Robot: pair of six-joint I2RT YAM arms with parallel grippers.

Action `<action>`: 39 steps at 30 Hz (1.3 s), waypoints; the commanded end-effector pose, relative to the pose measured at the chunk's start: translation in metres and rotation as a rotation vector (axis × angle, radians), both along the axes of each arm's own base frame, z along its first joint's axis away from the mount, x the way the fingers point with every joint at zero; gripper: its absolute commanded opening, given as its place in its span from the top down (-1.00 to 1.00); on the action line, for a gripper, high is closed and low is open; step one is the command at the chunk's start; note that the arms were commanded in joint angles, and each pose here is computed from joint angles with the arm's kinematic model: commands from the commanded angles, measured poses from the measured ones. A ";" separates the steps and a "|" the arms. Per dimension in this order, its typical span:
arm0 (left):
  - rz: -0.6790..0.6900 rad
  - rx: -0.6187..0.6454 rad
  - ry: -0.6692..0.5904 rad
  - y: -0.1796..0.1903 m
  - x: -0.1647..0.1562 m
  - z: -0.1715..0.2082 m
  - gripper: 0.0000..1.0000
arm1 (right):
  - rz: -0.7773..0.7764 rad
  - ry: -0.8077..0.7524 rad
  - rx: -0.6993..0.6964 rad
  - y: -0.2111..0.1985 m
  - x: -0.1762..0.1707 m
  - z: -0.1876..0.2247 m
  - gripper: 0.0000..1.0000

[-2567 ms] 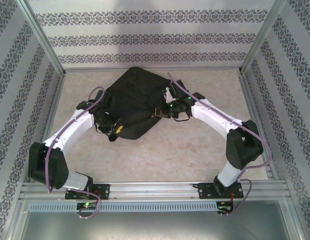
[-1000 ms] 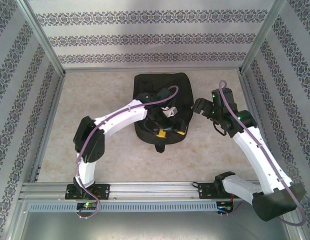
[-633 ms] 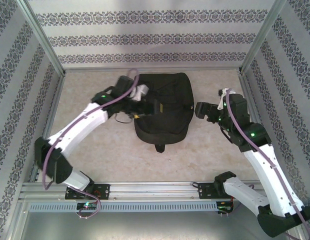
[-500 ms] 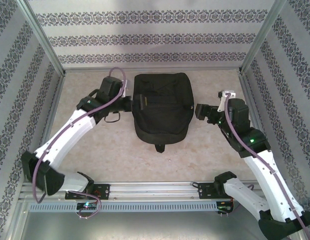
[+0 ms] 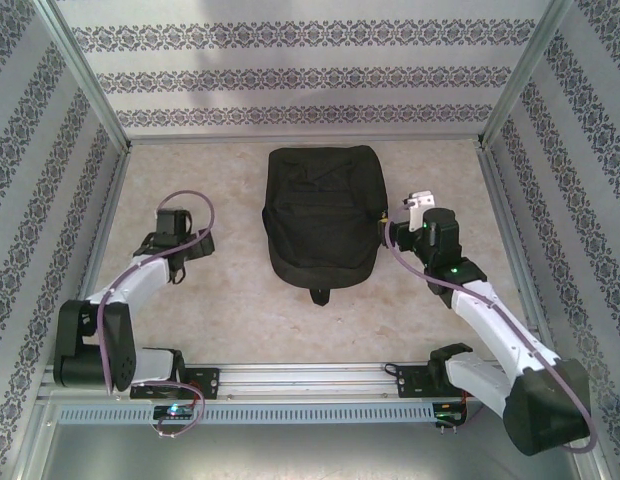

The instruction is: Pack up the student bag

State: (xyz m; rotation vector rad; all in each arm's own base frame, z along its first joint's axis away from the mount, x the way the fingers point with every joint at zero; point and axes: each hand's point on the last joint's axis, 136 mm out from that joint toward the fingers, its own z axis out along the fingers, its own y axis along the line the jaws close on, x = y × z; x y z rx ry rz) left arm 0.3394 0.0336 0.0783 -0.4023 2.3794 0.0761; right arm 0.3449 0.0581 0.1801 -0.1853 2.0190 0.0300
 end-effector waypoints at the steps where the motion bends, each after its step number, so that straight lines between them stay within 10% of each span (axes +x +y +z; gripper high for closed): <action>1: -0.069 0.021 -0.163 0.004 0.025 0.017 -0.99 | -0.143 -0.078 0.007 -0.042 0.013 -0.015 -0.96; 7: -0.066 0.042 -0.478 0.016 0.039 0.033 -0.99 | -0.291 -0.205 0.084 -0.079 0.020 -0.049 -0.96; 14: -0.168 0.108 -0.562 -0.005 0.042 0.016 -0.99 | -0.254 -0.331 0.150 -0.077 0.020 -0.064 -0.96; 39: -0.274 0.134 -0.420 -0.027 0.060 0.004 -0.99 | -0.175 -0.142 0.082 -0.058 0.053 -0.074 -0.96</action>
